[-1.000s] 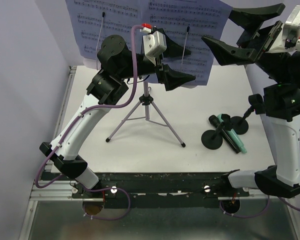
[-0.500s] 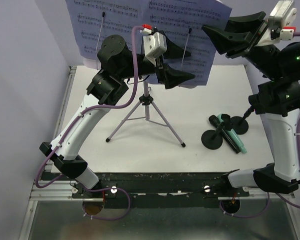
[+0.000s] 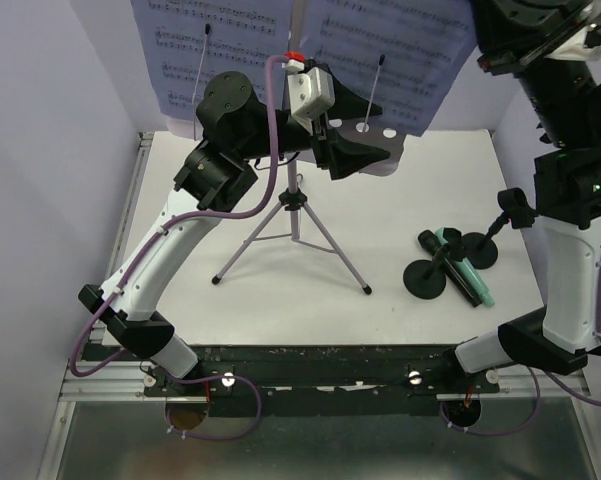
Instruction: Pack up the instrument practice props
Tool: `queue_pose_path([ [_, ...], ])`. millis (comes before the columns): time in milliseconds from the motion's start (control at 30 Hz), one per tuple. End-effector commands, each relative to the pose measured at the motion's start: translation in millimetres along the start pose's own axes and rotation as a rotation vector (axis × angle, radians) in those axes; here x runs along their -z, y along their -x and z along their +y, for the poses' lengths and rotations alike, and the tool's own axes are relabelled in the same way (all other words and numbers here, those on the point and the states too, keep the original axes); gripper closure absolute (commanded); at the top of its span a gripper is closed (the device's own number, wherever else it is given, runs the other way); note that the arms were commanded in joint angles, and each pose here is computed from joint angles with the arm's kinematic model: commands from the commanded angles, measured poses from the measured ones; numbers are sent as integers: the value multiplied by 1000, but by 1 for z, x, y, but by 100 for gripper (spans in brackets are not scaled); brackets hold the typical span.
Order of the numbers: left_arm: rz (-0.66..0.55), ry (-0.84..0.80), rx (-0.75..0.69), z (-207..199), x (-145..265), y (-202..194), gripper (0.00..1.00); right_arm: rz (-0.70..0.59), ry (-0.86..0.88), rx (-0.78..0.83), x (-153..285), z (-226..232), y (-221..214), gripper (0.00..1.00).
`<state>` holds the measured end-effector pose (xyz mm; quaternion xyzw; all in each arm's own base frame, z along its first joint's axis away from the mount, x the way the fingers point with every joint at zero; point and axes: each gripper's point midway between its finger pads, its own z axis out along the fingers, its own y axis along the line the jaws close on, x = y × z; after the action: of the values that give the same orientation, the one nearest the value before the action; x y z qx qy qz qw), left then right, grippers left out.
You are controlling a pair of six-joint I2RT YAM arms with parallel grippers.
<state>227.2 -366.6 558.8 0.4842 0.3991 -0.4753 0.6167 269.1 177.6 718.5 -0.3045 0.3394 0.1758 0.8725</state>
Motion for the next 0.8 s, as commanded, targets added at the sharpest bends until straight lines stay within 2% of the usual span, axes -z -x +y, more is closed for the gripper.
queue_pose_path([
  [0,-29,17,-39,-6,8,16,19,-112,-249,228,12,-56,66,100],
  [167,-15,38,-45,-4,13,14,12,-174,-456,470,34,-94,108,100],
  [267,-5,38,-44,-7,16,12,11,-125,-548,524,47,-116,99,100],
  [433,11,36,-61,-11,22,7,7,-49,-675,514,67,-149,79,100],
  [600,14,41,-61,-14,26,7,3,18,-704,507,75,-164,51,100],
  [667,11,41,-56,-13,25,8,2,70,-694,478,76,-166,25,100],
  [767,4,38,-61,-13,24,10,1,197,-622,402,80,-158,-39,100],
])
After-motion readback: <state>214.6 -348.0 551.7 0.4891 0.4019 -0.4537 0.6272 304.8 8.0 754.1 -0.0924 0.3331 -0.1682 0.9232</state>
